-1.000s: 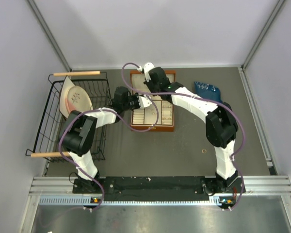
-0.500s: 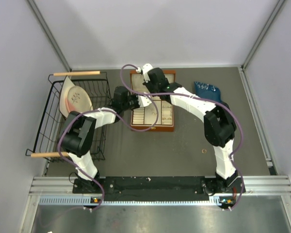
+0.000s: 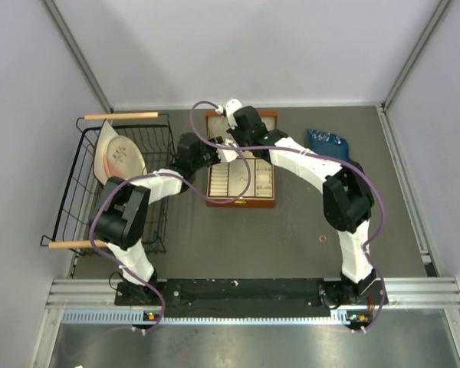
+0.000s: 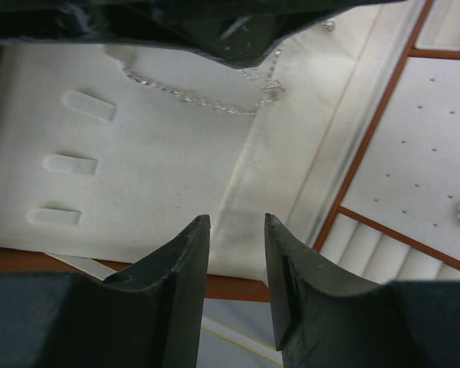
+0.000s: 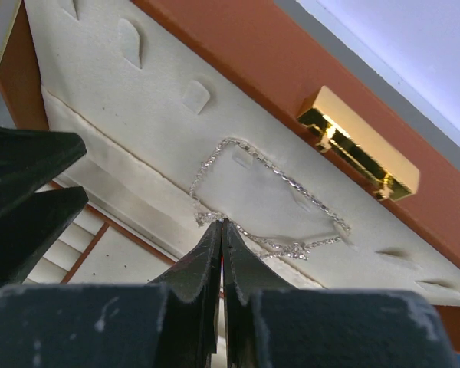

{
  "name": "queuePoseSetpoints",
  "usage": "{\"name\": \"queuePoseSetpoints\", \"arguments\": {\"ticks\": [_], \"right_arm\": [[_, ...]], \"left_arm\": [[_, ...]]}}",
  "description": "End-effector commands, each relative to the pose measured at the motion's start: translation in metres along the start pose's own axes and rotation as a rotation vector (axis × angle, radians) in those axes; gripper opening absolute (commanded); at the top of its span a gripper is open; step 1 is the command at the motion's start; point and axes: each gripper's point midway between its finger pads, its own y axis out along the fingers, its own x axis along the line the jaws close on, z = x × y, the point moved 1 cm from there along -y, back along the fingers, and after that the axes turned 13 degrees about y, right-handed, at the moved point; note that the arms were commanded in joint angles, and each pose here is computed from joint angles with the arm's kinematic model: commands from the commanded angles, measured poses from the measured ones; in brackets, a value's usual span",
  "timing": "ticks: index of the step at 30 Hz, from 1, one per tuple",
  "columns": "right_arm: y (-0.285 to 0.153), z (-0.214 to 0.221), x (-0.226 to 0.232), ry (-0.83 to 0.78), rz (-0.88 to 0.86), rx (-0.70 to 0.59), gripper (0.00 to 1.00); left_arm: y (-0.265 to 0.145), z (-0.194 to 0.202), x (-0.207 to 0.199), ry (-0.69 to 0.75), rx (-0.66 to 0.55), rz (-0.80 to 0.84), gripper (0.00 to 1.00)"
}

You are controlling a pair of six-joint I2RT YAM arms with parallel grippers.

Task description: Organize the mixed jewelry

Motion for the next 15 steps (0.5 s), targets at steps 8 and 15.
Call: {"name": "queuePoseSetpoints", "arguments": {"ticks": [8, 15], "right_arm": [[-0.034, -0.049, -0.01, 0.022, 0.017, -0.121, 0.0], [-0.034, -0.048, -0.012, 0.03, 0.019, -0.121, 0.0]], "left_arm": [[0.012, 0.0, 0.029, 0.094, -0.014, -0.109, 0.49], [0.017, 0.006, 0.025, 0.12, -0.002, -0.115, 0.58]]}}
